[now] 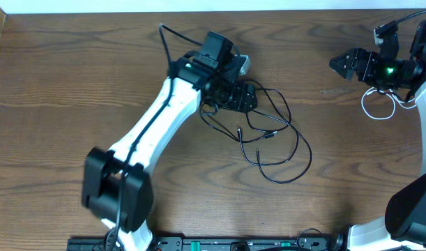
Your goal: Untangle cables
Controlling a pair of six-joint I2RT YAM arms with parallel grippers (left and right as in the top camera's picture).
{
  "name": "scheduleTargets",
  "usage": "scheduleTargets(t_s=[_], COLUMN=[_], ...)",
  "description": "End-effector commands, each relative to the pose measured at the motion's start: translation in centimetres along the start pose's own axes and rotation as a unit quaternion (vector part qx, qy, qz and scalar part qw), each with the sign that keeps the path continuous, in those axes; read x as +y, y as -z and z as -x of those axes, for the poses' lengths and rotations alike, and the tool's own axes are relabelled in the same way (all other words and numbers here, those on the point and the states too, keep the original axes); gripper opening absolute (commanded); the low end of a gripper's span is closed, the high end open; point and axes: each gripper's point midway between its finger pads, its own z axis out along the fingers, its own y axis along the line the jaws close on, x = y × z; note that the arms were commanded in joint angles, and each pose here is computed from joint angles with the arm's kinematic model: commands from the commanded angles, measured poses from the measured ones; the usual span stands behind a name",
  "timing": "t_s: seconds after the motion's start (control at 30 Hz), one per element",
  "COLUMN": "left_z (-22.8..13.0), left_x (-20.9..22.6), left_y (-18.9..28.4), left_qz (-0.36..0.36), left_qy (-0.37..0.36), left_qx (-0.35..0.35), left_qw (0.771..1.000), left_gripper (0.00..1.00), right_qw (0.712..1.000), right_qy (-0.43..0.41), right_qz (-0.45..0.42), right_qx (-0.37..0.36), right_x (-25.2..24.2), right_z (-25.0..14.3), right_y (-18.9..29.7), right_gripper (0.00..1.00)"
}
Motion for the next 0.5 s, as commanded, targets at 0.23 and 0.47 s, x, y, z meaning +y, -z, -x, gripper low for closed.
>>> scheduleTargets(t_s=[0.23,0.47], left_z=[-0.8,0.3], left_x=[0.9,1.3], left_y=[-5.5,-6.9], left_qz=[-0.039,-0.043], left_qy=[0.142,0.191], left_qx=[0.056,0.042], left_qw=[0.987,0.98], left_gripper=[0.73,0.73], right_qw=[1.0,1.0], right_qy=[0.01,0.005], right_qz=[-0.008,-0.014], right_qx=[-0.006,0.001], right_x=[0.4,0.2], right_z=[0.1,-0.3], right_y=[0.9,0.9], right_gripper=[0.99,0.99])
